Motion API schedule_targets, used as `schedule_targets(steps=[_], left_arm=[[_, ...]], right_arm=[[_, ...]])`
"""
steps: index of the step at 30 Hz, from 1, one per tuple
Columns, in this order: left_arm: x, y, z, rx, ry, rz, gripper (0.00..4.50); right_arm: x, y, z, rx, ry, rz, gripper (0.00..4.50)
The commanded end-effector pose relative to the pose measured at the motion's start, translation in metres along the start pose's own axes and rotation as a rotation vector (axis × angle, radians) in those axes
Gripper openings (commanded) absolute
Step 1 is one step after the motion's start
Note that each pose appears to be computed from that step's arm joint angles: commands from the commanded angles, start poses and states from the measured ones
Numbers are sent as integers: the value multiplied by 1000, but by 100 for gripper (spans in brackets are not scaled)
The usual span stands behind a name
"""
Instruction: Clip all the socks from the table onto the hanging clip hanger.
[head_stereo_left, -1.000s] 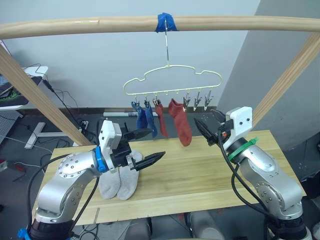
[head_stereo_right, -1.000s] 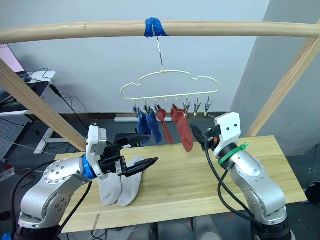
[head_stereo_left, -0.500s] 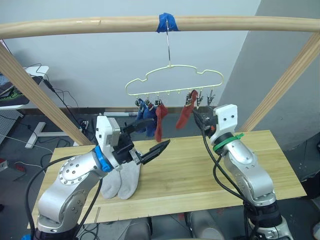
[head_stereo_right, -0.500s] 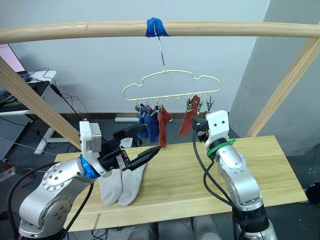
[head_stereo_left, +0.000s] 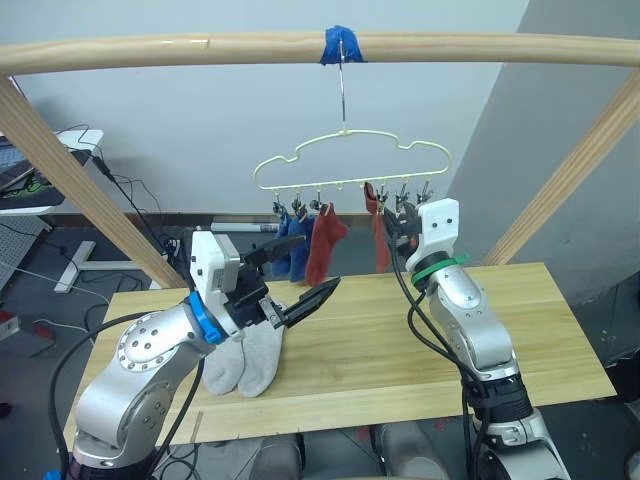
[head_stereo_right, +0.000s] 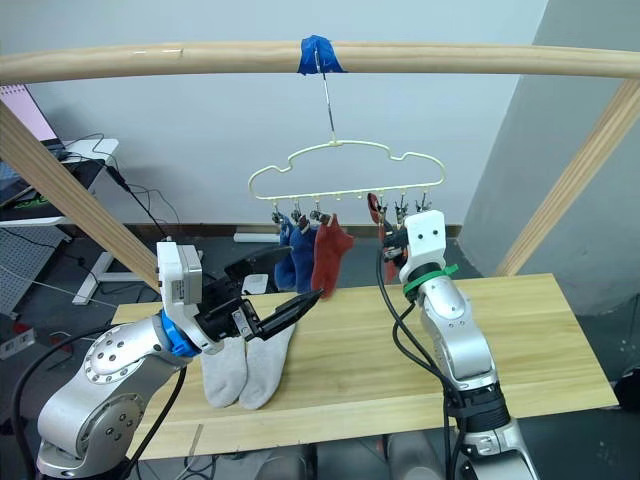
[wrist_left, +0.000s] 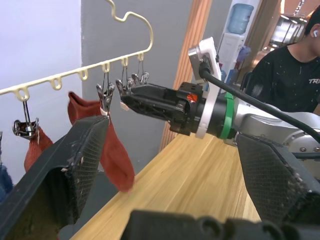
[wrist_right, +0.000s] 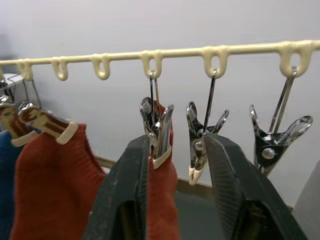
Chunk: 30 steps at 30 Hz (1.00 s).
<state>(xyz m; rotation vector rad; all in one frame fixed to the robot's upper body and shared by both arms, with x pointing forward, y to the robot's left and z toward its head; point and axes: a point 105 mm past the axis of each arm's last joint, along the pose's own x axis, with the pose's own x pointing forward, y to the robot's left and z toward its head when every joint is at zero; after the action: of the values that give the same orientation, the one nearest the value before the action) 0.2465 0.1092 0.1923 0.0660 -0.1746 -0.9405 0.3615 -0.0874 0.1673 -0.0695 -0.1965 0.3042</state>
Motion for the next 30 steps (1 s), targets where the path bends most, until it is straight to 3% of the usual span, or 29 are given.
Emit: schedule_targets(steps=[1,12,30], left_arm=[[0,-5,10,35,-31,-11,450],[0,-4,7,39,-23,-10,450],[3,-4,5,66,-10,-17,450]], right_arm=[[2,-7,13,-19,-57,-31,189],[12,-17,15,-15,-63,-91,189],[22,-6,21,-1,-87,-67,189]])
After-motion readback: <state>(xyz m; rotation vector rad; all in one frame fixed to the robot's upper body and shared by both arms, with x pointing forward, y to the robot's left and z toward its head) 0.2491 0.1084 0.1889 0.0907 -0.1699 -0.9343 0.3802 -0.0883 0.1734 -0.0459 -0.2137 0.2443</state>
